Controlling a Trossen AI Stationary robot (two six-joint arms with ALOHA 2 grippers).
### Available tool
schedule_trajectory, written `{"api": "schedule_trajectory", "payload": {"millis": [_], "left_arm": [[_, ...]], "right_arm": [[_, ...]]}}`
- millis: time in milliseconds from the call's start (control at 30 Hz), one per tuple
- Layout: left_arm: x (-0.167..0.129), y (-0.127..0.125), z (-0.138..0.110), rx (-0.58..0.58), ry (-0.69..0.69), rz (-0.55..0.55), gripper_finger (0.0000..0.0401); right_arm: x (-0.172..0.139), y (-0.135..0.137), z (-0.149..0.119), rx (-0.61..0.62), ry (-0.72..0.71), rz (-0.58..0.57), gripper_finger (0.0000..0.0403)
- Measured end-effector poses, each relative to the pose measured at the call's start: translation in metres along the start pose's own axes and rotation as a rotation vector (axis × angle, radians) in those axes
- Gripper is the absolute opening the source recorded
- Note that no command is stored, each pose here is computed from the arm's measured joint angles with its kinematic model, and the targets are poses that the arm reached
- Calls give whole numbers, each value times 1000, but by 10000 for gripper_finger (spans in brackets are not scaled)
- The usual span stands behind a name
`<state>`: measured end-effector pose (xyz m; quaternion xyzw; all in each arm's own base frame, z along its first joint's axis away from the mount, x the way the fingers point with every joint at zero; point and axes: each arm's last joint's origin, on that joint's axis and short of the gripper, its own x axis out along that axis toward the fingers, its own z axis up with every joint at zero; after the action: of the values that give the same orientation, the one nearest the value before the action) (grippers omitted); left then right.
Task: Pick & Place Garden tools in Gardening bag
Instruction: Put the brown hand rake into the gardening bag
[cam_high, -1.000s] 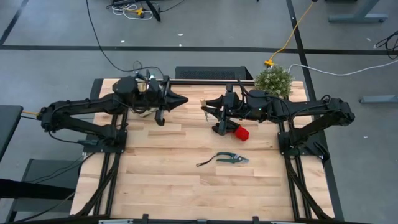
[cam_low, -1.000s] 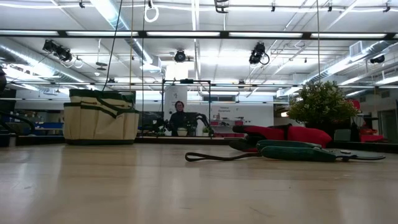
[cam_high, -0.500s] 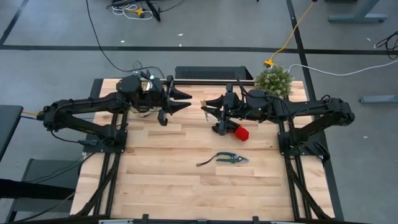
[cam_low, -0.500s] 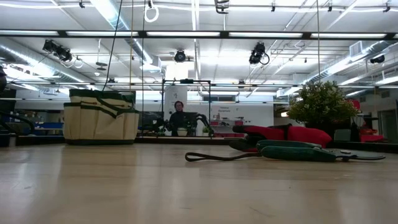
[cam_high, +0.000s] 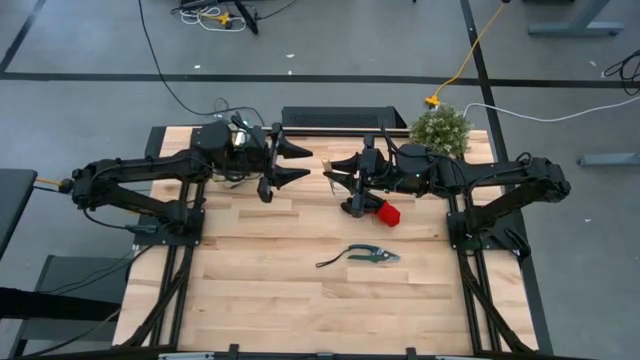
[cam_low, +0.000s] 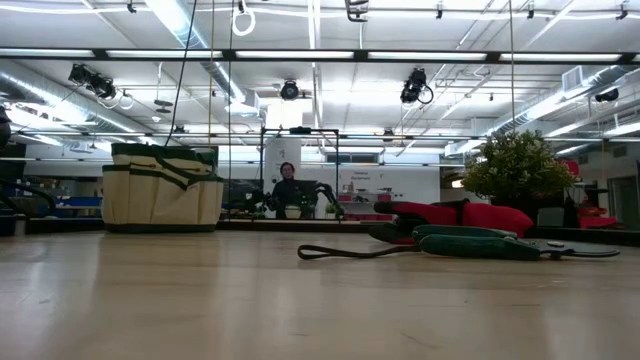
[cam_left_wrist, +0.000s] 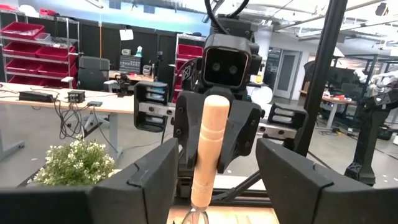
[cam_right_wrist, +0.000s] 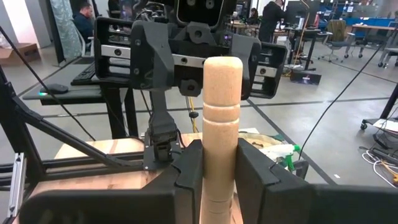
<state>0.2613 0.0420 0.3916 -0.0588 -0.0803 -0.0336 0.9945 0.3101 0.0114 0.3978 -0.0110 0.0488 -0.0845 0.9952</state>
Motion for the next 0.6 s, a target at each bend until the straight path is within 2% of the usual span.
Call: {"api": "schedule_trajectory", "payload": {"millis": [600], "left_arm": [[0, 0, 5, -7, -51, 3, 229]], "right_arm": [[0, 0, 0, 0, 0, 1, 65]]}}
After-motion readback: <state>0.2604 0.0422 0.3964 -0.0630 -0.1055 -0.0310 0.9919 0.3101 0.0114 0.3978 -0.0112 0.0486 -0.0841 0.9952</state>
